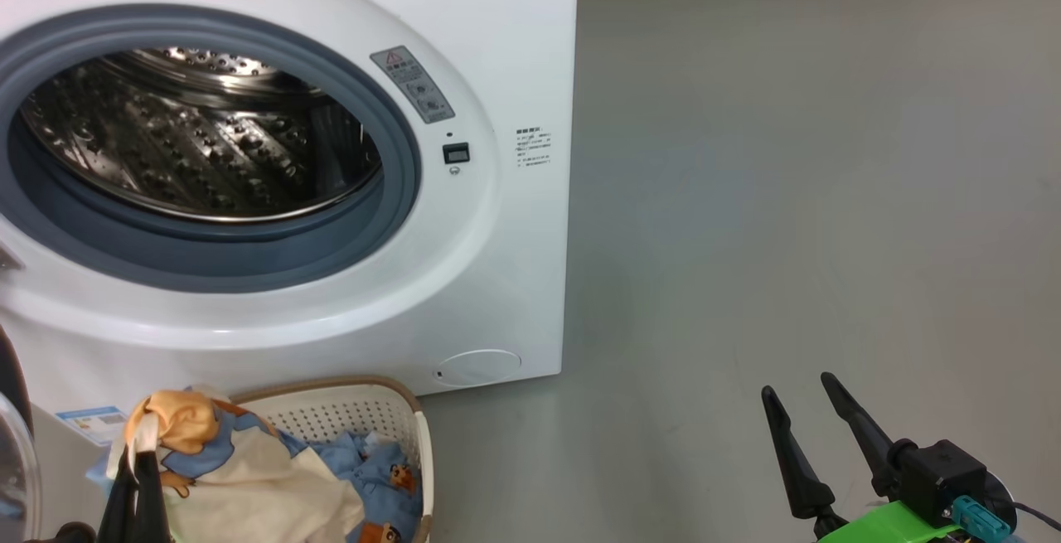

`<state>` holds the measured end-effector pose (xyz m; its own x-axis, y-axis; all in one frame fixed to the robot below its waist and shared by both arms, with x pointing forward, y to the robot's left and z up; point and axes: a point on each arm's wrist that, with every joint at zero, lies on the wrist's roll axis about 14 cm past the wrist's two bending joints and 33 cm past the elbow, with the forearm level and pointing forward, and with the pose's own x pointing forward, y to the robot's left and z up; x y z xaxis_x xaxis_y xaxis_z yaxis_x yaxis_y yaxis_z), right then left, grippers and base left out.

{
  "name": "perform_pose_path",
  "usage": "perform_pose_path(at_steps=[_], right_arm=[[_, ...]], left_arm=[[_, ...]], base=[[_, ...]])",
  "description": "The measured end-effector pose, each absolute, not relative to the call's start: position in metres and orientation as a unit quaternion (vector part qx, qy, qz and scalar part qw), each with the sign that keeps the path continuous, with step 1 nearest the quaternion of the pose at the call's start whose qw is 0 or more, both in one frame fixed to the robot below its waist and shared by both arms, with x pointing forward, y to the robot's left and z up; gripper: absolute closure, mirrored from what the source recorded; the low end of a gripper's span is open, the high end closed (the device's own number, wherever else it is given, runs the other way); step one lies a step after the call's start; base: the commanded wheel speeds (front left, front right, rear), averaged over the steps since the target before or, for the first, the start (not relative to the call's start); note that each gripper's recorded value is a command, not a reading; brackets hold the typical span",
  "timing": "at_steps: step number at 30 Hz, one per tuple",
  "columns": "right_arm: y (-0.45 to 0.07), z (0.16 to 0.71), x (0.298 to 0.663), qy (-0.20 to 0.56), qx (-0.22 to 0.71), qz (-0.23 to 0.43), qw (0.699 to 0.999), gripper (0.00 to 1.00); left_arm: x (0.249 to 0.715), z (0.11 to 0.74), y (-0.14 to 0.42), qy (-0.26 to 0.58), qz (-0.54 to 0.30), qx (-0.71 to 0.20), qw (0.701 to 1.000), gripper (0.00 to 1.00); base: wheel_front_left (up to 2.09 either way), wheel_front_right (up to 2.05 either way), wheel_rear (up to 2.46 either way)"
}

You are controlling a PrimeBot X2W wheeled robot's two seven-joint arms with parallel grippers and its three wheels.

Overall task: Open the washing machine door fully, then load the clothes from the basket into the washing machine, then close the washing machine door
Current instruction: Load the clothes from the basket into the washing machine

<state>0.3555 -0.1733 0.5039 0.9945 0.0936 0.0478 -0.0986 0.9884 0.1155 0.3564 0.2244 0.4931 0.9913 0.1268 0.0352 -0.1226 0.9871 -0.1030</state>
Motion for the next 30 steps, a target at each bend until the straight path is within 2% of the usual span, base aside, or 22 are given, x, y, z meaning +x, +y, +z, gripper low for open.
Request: perform_pose_path(at_steps=[8, 20, 30], right_arm=[[-0.171, 0.492, 0.361, -0.005, 0.062, 0.050, 0.997, 0.00], [-0.170, 0.474, 0.380, 0.016, 0.066, 0.047, 0.997, 0.00], [-0.168, 0.454, 0.399, 0.039, 0.067, 0.048, 0.996, 0.00]], left_arm=[[0.361, 0.483, 0.224, -0.005, 0.060, -0.048, 0.997, 1.00], [0.407, 0.472, 0.211, 0.003, 0.043, -0.057, 0.997, 1.00], [0.478, 0.479, 0.209, -0.014, 0.015, -0.029, 0.999, 1.00]], base=[[0.00, 0.00, 0.00], [0.00, 0.00, 0.00], [0.00, 0.00, 0.00]])
